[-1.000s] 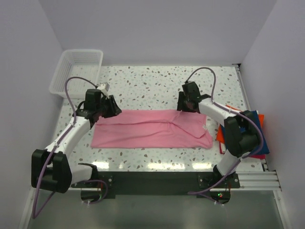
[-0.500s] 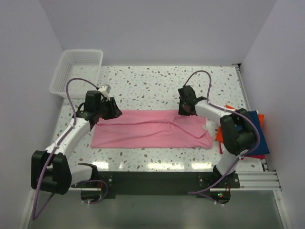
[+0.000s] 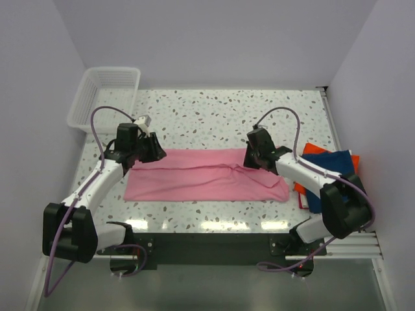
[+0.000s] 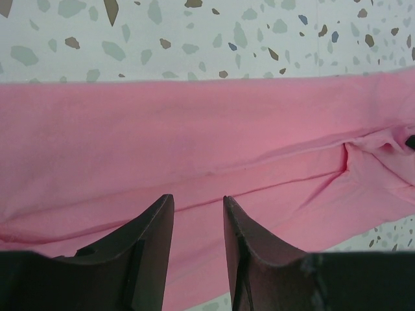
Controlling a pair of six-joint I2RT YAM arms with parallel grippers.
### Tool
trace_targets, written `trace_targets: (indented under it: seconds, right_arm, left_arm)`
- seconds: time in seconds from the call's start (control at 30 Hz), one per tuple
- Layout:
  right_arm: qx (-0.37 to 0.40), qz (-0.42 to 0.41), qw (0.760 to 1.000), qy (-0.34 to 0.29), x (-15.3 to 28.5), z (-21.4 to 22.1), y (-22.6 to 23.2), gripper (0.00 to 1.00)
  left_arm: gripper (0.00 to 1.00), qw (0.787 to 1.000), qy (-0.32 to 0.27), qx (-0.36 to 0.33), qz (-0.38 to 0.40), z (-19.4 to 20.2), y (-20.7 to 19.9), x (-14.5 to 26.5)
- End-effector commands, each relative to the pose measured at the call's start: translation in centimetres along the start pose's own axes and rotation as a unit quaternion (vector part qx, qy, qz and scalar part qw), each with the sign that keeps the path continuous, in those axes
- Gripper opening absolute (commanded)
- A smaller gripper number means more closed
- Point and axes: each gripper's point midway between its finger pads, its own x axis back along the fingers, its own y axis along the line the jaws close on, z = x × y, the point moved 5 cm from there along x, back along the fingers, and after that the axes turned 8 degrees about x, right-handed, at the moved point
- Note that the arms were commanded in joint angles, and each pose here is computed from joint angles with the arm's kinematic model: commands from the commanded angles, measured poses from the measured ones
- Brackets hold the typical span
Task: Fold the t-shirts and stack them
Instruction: Fold the tshirt
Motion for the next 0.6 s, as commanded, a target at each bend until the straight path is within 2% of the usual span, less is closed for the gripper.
trace_targets:
  seconds: [0.0,0.3,0.5,0.57]
  right_arm:
    - [-0.038,-0.041,0.998,-0.023,0.9,0.4,1.6,0.05]
    - [-0.063,-0.076,0.995,-0.032,1.2,3.3,4.4,0.04]
    - [-0.067,-0.068,0.995,-0.04,1.2,4.0,5.3,0.03]
    - [-0.067,-0.073,0.994,-0.044,1.3,4.4,5.6,0.06]
  left_arm:
    - [0.41,1.0,0.006,-0.013,0.001,0.4,0.2,-0.2]
    - [0.41,1.0,0.012,-0.012,-0.002,0.6,0.4,-0.3]
    - [0.41,1.0,0.015,-0.011,-0.002,0.8,0.4,-0.4]
    - [0.41,1.0,0.016,-0.012,-0.001,0.8,0.4,-0.4]
